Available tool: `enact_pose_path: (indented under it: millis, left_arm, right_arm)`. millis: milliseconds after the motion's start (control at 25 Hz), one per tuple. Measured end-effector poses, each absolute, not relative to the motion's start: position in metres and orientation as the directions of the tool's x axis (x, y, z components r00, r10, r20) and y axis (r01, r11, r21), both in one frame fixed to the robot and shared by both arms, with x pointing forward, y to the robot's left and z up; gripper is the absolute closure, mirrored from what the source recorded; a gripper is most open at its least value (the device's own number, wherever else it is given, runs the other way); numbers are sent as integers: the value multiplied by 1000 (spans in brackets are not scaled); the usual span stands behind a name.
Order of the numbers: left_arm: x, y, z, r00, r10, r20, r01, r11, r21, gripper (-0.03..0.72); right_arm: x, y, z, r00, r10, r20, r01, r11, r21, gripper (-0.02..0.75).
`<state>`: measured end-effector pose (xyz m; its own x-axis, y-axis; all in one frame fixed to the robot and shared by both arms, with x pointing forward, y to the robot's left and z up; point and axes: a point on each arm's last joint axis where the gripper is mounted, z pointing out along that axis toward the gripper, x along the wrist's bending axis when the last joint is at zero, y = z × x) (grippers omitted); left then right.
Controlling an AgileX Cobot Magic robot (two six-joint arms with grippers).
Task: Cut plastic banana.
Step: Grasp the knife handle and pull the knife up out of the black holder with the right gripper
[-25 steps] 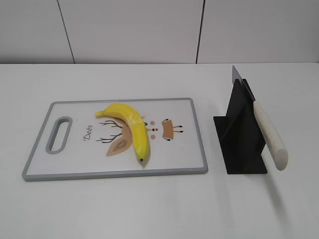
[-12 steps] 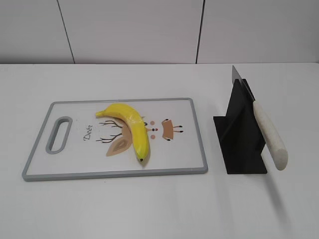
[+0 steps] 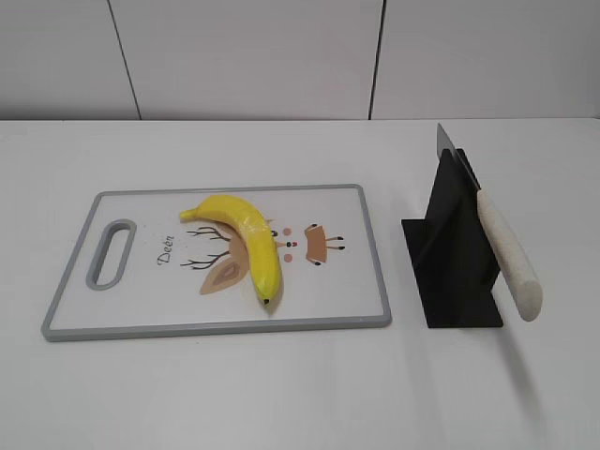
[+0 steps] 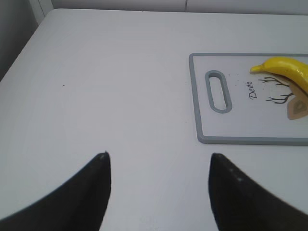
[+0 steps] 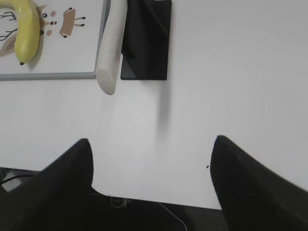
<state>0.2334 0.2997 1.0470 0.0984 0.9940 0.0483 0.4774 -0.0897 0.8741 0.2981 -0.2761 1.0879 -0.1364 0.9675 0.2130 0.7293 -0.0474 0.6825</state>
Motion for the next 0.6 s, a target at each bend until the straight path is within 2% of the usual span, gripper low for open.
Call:
enact_pose_path:
  millis: [200, 400, 600]
  left_arm:
    - [233, 300, 1047, 98, 994, 48, 478, -90, 874, 95]
    - [233, 300, 1047, 98, 994, 48, 478, -90, 874, 95]
    - [233, 300, 1047, 98, 994, 48, 478, -90, 874, 95]
  right_arm:
    - [320, -268, 1092, -170, 950, 262, 788, -29, 615, 156]
    - [336, -255, 1098, -253, 937, 240, 821, 77, 566, 156]
    - [362, -238, 1101, -280, 942, 187, 859, 158, 487, 156]
